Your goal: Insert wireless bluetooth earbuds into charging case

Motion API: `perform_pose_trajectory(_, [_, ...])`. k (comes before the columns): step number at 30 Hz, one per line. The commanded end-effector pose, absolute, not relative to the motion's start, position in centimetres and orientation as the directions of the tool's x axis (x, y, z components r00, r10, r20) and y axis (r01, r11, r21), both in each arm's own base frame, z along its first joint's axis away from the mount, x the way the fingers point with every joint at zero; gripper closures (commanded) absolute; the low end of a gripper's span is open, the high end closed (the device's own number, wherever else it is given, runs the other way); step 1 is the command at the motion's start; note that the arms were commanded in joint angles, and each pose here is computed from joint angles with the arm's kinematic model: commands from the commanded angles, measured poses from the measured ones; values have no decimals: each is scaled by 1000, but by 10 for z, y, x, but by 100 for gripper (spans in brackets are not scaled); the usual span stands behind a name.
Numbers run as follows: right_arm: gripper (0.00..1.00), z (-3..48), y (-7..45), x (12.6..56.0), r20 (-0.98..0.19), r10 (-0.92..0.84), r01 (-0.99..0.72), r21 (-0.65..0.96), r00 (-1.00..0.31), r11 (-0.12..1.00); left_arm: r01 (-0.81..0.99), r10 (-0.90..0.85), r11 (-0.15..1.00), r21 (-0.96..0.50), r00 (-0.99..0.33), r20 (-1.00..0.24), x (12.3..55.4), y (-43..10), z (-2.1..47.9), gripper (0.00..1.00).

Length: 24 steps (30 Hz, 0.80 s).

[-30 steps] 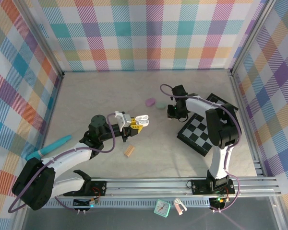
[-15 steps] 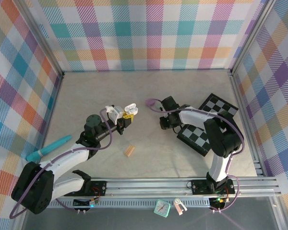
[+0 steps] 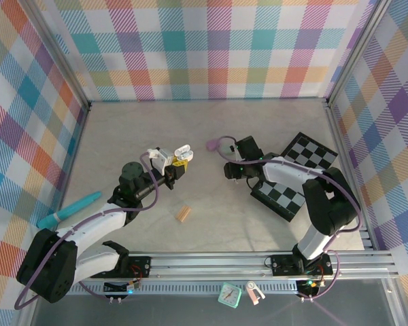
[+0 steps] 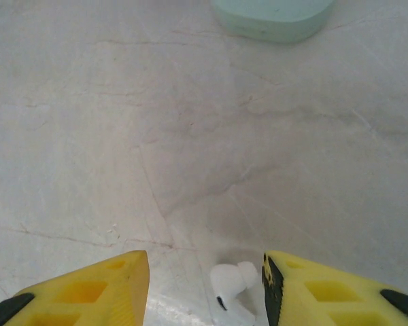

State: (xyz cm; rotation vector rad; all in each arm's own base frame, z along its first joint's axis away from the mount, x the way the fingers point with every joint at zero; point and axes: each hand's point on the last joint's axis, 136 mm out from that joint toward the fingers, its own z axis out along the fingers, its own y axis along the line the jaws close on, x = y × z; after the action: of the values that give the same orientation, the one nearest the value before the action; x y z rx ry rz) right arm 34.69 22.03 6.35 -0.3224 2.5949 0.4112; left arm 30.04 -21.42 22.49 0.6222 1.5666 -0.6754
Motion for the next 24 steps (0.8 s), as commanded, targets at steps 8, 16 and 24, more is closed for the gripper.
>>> perform_pose_trajectory(8, [52,33,221,344,-309,-142,-223,246,-940,943,722,-15,690,-57,-65,-998,303,-211,235,100])
perform_pose_trajectory(16, [57,21,217,333,-191,-216,-253,199,-957,947,720,-18,692,-62,-68,-998,306,-211,234,100])
perform_pose_trajectory(24, [60,27,228,315,-125,-272,-297,266,-954,917,709,-15,702,-65,-77,-997,307,-208,230,100])
